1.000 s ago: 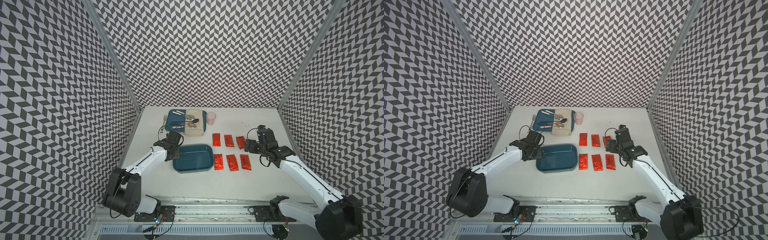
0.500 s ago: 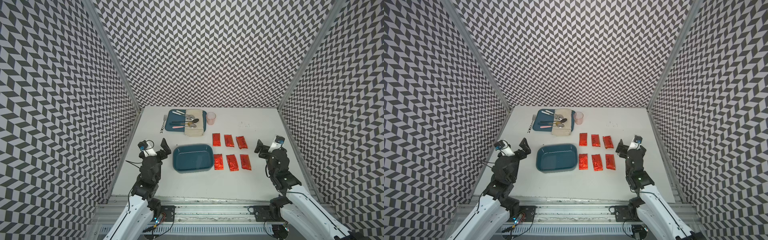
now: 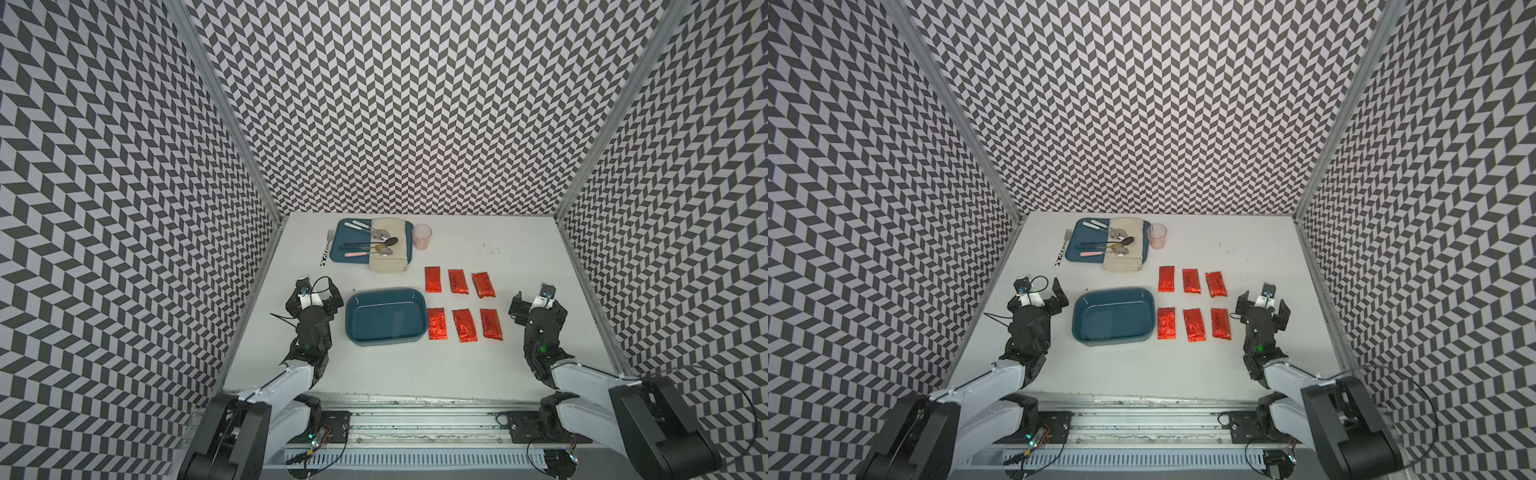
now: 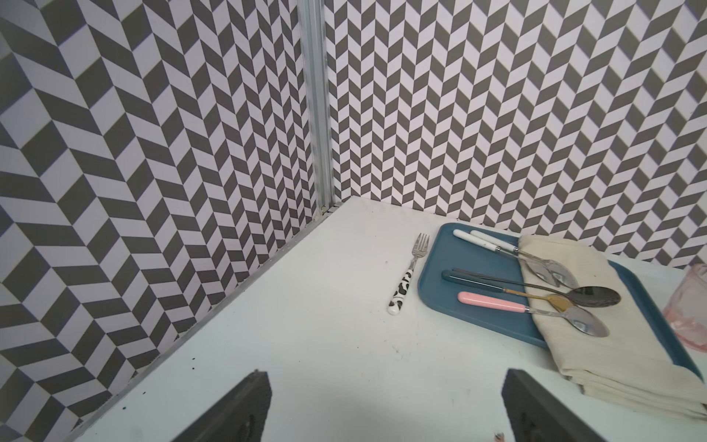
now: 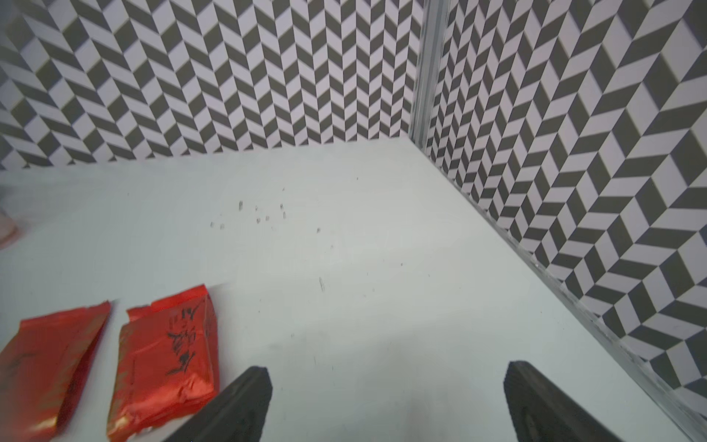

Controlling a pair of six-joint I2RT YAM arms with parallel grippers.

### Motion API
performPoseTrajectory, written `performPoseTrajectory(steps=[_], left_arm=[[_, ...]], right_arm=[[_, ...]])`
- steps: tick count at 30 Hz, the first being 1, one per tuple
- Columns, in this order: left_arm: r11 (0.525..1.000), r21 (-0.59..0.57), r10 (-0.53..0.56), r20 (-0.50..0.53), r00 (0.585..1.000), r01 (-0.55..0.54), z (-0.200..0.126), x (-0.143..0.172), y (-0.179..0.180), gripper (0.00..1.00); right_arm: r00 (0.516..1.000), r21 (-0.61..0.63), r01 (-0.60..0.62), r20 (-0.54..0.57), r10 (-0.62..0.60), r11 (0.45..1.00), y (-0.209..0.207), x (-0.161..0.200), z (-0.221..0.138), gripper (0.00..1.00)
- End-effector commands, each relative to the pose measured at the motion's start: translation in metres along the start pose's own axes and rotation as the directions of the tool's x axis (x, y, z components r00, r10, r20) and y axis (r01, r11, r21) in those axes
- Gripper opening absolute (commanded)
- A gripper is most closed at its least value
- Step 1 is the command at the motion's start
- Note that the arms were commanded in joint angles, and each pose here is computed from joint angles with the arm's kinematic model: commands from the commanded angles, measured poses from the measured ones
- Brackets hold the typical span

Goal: Take the tea bags out of the storage box
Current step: Reset both arms

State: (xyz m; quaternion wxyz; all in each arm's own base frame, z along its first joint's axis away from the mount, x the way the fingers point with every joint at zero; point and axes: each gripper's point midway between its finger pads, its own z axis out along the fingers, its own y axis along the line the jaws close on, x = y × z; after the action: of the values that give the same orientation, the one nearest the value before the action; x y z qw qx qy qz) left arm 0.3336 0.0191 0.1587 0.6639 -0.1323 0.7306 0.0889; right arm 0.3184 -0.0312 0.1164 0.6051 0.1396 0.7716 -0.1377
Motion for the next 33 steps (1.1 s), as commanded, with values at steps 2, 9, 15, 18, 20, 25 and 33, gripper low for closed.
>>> performPoseTrajectory(steps=[2, 9, 15, 18, 20, 25, 33], left_arm=[[0.996, 0.068, 0.054, 0.151, 0.987, -0.065, 0.009, -0.018, -0.014, 0.99], [0.981, 0.183, 0.053, 0.105, 0.993, -0.071, 0.034, 0.005, -0.021, 0.99], [0.975, 0.206, 0.072, 0.058, 0.996, -0.083, 0.04, 0.012, -0.028, 1.0], [0.975, 0.207, 0.07, 0.05, 0.996, -0.079, 0.041, 0.012, -0.028, 1.0], [0.975, 0.205, 0.069, 0.067, 0.995, -0.082, 0.04, 0.01, -0.027, 1.0], [0.973, 0.219, 0.067, 0.05, 0.997, -0.076, 0.042, 0.011, -0.028, 1.0], [0.972, 0.224, 0.066, 0.049, 0.997, -0.076, 0.043, 0.012, -0.028, 1.0]], right_arm=[[0.987, 0.028, -0.07, 0.148, 0.065, 0.997, 0.005, -0.053, 0.021, 1.0], [0.97, -0.073, -0.035, 0.236, 0.051, 0.997, 0.023, -0.067, 0.02, 0.98], [0.931, -0.205, -0.07, 0.338, 0.137, 0.976, 0.022, -0.057, 0.005, 1.0], [0.979, -0.266, -0.023, 0.191, 0.076, 0.964, 0.047, -0.048, 0.042, 0.98], [0.961, -0.261, -0.048, 0.25, 0.116, 0.964, 0.035, -0.05, 0.028, 1.0], [0.976, -0.252, -0.045, 0.194, 0.096, 0.967, 0.041, -0.049, 0.04, 0.99], [0.969, -0.258, -0.041, 0.226, 0.101, 0.965, 0.04, -0.053, 0.036, 1.0]])
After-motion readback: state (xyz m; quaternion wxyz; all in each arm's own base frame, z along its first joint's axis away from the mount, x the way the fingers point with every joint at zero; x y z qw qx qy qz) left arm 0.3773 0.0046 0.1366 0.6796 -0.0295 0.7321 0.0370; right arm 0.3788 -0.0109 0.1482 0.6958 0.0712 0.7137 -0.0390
